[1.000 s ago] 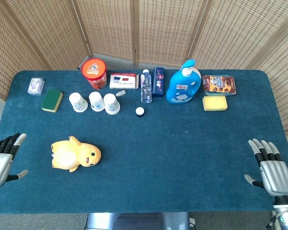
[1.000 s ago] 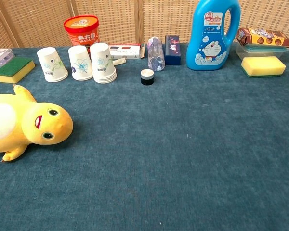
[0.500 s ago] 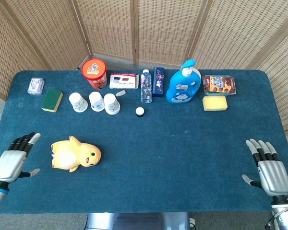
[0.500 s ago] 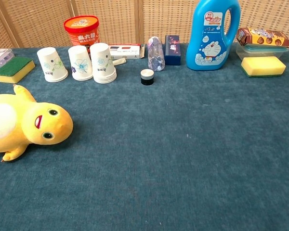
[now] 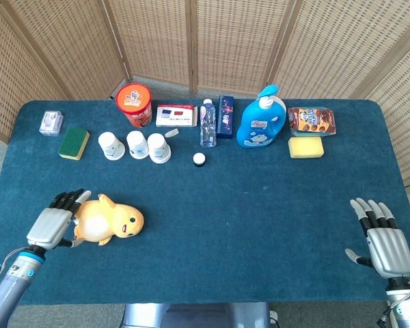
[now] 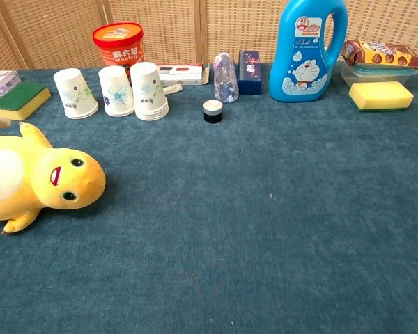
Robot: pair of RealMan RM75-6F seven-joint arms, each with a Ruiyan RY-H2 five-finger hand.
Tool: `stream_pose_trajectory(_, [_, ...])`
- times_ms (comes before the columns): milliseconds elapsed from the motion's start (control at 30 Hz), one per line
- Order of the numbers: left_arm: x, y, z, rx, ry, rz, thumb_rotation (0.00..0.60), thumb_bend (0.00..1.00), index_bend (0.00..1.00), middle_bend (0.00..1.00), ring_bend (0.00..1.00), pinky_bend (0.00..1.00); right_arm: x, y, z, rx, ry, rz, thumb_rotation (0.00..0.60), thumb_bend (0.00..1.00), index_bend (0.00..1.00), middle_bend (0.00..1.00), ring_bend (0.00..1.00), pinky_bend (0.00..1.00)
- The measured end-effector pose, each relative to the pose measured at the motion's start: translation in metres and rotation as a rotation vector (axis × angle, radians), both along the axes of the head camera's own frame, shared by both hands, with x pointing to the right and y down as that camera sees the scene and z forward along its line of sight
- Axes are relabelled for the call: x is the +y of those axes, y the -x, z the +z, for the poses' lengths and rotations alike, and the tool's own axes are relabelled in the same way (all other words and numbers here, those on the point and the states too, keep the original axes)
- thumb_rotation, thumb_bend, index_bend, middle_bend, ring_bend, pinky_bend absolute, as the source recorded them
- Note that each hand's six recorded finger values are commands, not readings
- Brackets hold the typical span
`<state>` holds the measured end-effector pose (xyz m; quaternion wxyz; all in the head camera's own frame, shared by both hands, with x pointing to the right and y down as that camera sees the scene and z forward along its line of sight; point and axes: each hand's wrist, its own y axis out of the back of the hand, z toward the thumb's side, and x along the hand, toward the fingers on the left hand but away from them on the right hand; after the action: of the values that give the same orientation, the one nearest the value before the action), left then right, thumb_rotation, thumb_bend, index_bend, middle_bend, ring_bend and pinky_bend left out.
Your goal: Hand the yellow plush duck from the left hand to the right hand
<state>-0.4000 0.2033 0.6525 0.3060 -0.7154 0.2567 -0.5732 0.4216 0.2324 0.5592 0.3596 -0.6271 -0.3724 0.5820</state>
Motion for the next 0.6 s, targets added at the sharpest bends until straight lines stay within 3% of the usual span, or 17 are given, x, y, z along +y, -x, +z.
stream_pose_trajectory(100, [0.000,-0.009,0.006,0.010,0.020,0.015,0.600,0.00,0.00,0.00,0.00,0.05,0.000,0.000,0.000,-0.001,0.000,0.001,0.600,0.00,0.00,0.00,0.00,0.00])
stream_pose_trajectory(200, [0.001,-0.018,0.011,0.018,0.045,0.031,0.600,0.00,0.02,0.01,0.03,0.26,0.000,0.000,-0.001,-0.006,-0.003,0.003,0.600,0.00,0.00,0.00,0.00,0.00])
stream_pose_trajectory(233, [0.001,-0.019,0.012,0.016,0.048,0.036,0.600,0.00,0.05,0.05,0.08,0.37,0.000,0.000,-0.002,-0.008,-0.004,0.004,0.600,0.00,0.00,0.00,0.00,0.00])
stream_pose_trajectory(267, [0.001,-0.021,0.013,0.011,0.049,0.040,0.600,0.00,0.11,0.10,0.15,0.46,-0.001,0.000,-0.002,-0.011,-0.004,0.004,0.600,0.00,0.00,0.00,0.00,0.00])
stream_pose_trajectory(400, [0.000,-0.027,0.018,-0.024,0.035,0.059,0.600,0.03,0.35,0.36,0.38,0.66,0.000,0.001,-0.003,-0.023,-0.007,-0.002,0.600,0.00,0.00,0.00,0.00,0.00])
stream_pose_trajectory(467, [0.000,-0.031,0.020,-0.038,0.028,0.063,0.600,0.13,0.51,0.53,0.52,0.76,0.000,0.002,-0.003,-0.029,-0.008,-0.003,0.600,0.00,0.00,0.00,0.00,0.00])
stream_pose_trajectory(600, [-0.004,-0.038,0.020,-0.032,-0.020,0.049,0.600,0.22,0.62,0.64,0.61,0.82,0.000,0.002,-0.003,-0.031,-0.006,-0.006,0.600,0.00,0.00,0.00,0.00,0.00])
